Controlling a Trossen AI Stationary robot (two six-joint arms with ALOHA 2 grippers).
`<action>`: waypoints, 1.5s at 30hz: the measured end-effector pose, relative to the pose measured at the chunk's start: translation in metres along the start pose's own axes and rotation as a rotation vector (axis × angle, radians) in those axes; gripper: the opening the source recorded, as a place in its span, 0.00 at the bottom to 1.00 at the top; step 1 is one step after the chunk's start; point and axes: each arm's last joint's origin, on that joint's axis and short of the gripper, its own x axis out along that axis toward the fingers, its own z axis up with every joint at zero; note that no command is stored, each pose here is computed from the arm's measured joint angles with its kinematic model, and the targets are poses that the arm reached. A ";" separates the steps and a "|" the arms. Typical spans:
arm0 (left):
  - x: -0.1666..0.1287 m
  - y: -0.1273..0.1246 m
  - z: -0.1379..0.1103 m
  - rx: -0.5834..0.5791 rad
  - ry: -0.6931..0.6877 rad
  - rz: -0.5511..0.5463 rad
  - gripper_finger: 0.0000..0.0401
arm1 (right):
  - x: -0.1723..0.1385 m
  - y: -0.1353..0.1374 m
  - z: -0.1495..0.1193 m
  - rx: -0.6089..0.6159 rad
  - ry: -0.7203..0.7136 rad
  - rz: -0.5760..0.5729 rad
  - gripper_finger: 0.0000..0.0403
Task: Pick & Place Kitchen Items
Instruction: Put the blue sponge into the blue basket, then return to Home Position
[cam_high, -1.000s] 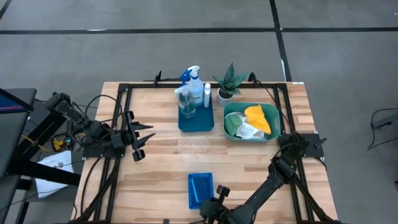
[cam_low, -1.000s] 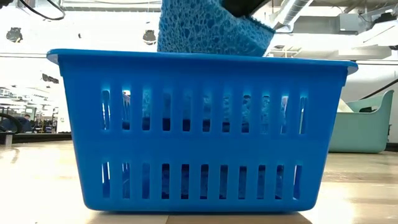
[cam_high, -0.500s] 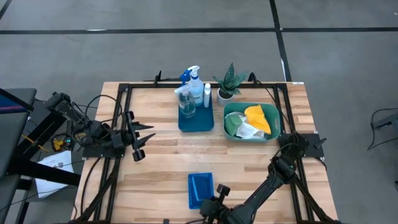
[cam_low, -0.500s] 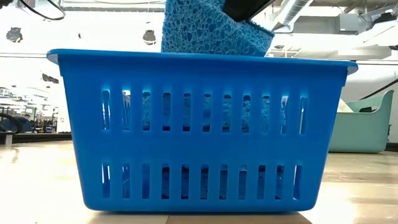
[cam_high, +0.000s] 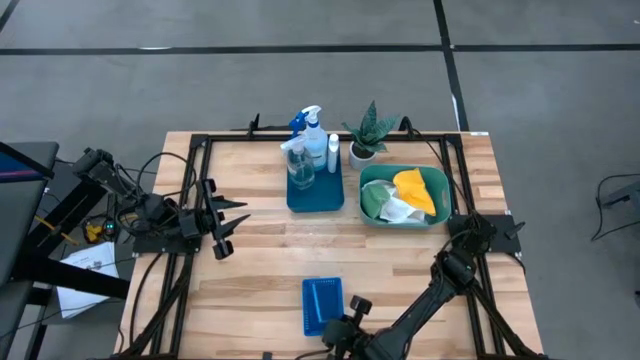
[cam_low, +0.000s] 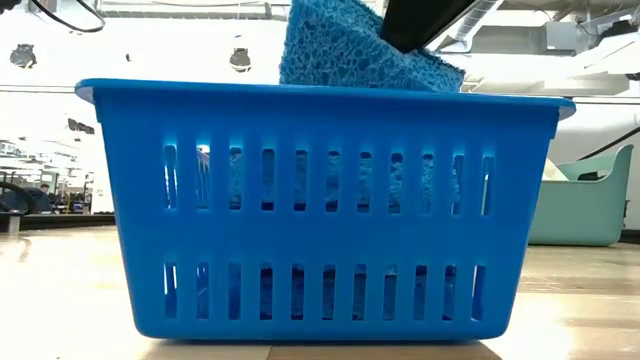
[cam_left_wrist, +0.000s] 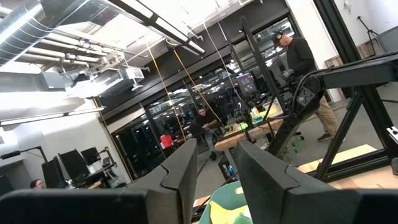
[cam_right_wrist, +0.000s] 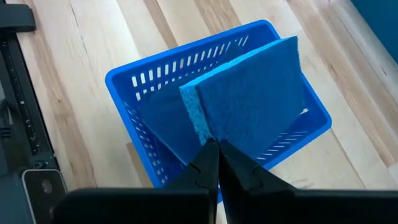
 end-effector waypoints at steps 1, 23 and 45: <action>0.000 0.000 0.000 0.000 0.000 0.000 0.27 | 0.000 0.000 0.000 0.001 0.001 0.000 0.00; 0.000 0.000 0.000 0.001 0.002 -0.002 0.27 | 0.006 0.008 0.012 -0.032 0.011 0.121 0.13; 0.000 -0.001 -0.001 -0.001 0.007 -0.006 0.27 | -0.008 -0.008 0.000 0.148 -0.092 -0.085 0.37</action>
